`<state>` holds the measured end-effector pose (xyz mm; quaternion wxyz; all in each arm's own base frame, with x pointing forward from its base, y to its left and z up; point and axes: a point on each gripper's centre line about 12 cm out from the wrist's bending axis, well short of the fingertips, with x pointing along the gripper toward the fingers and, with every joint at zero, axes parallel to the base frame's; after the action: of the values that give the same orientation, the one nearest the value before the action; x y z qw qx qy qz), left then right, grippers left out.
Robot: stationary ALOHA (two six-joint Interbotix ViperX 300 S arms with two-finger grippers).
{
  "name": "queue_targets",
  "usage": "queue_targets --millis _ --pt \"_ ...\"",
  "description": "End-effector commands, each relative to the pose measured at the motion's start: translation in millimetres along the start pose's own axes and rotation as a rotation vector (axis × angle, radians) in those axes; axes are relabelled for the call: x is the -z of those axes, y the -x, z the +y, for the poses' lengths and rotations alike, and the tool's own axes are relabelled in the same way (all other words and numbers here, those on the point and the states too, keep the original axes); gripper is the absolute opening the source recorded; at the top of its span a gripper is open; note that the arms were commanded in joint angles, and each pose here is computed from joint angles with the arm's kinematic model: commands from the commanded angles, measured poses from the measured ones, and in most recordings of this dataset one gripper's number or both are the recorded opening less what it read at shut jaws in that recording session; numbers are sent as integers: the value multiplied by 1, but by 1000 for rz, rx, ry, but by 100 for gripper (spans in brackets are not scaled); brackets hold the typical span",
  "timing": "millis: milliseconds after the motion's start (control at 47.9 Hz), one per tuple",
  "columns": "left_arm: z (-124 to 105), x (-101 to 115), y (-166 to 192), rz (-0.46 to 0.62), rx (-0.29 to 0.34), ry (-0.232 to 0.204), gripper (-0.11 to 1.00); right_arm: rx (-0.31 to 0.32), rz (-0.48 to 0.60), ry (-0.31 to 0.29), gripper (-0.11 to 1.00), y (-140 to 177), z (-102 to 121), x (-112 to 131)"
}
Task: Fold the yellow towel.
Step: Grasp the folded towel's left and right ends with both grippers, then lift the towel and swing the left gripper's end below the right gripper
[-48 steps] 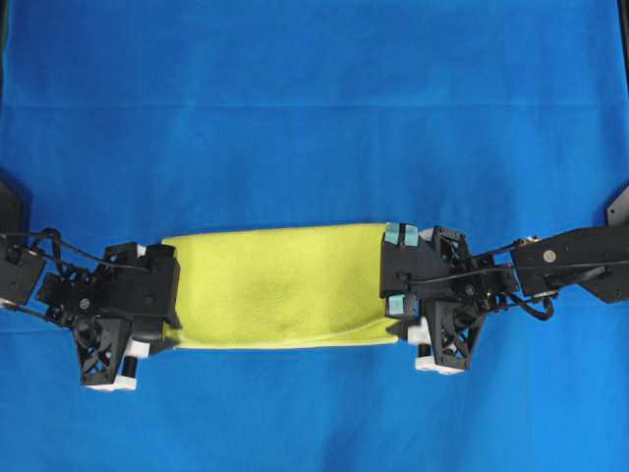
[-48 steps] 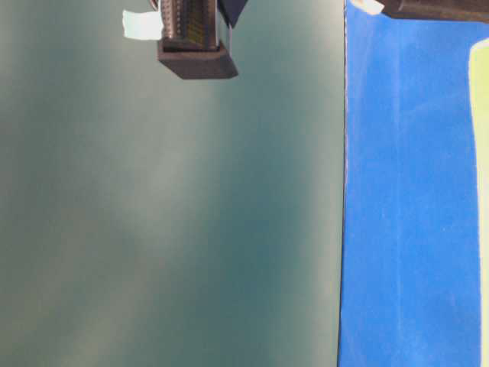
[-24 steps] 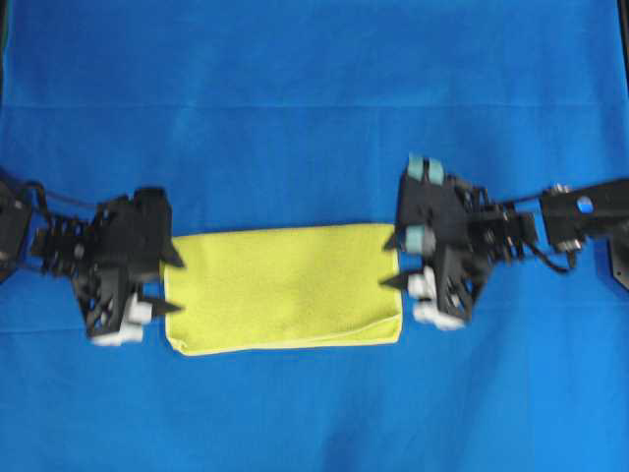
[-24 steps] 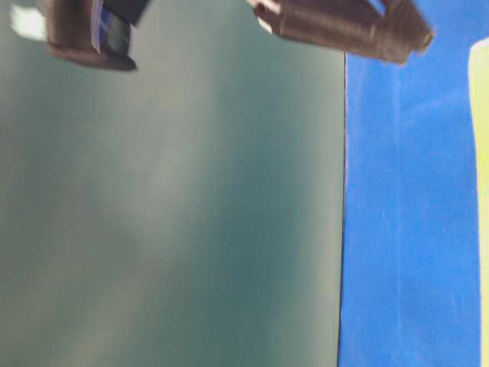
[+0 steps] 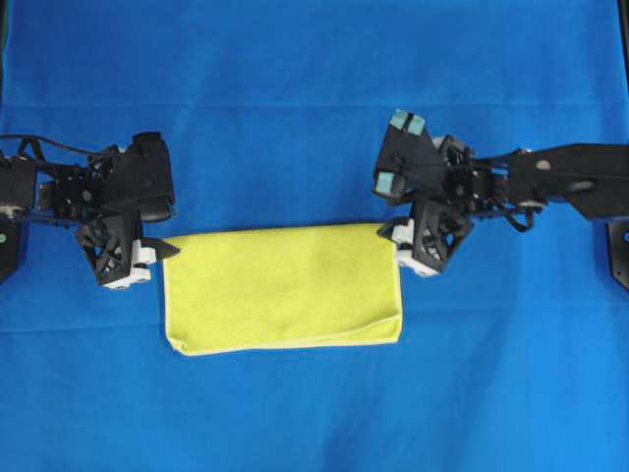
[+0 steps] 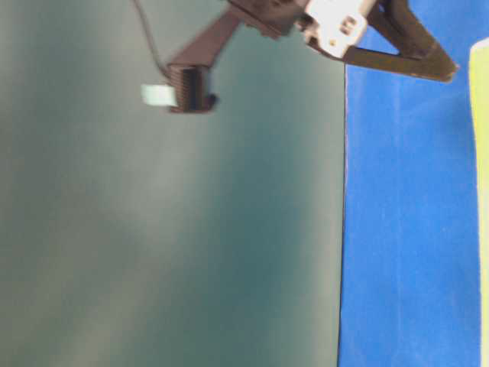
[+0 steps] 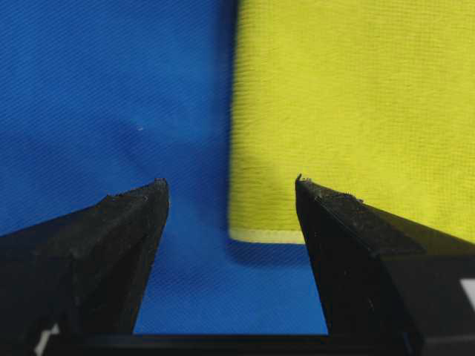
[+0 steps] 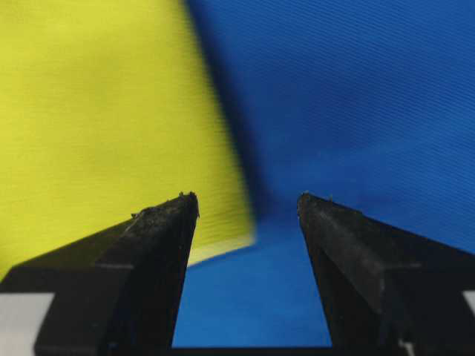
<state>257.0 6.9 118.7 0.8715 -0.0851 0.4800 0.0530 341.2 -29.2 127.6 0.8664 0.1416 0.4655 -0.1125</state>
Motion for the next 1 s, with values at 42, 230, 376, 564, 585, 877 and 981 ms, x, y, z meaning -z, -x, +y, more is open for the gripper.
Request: queue_targets --millis 42,230,376,564,585,877,981 --pt "0 -5 -2 -34 4 3 66 -8 -22 16 60 -4 3 -5" --pt "-3 -2 -13 -11 7 -7 66 -9 -2 17 60 -11 4 2" --pt "-2 5 -24 37 -2 -12 62 -14 4 26 60 -14 8 4" --pt "1 7 -28 59 -10 -2 50 -5 33 29 54 -25 6 12" --pt "1 8 -28 60 -11 -1 47 -5 35 29 52 -26 6 12" --pt "-1 9 -28 101 -13 -6 5 -5 44 32 3 -26 7 14" --pt "-3 9 -27 109 -11 -8 4 -8 42 33 3 -26 9 14"
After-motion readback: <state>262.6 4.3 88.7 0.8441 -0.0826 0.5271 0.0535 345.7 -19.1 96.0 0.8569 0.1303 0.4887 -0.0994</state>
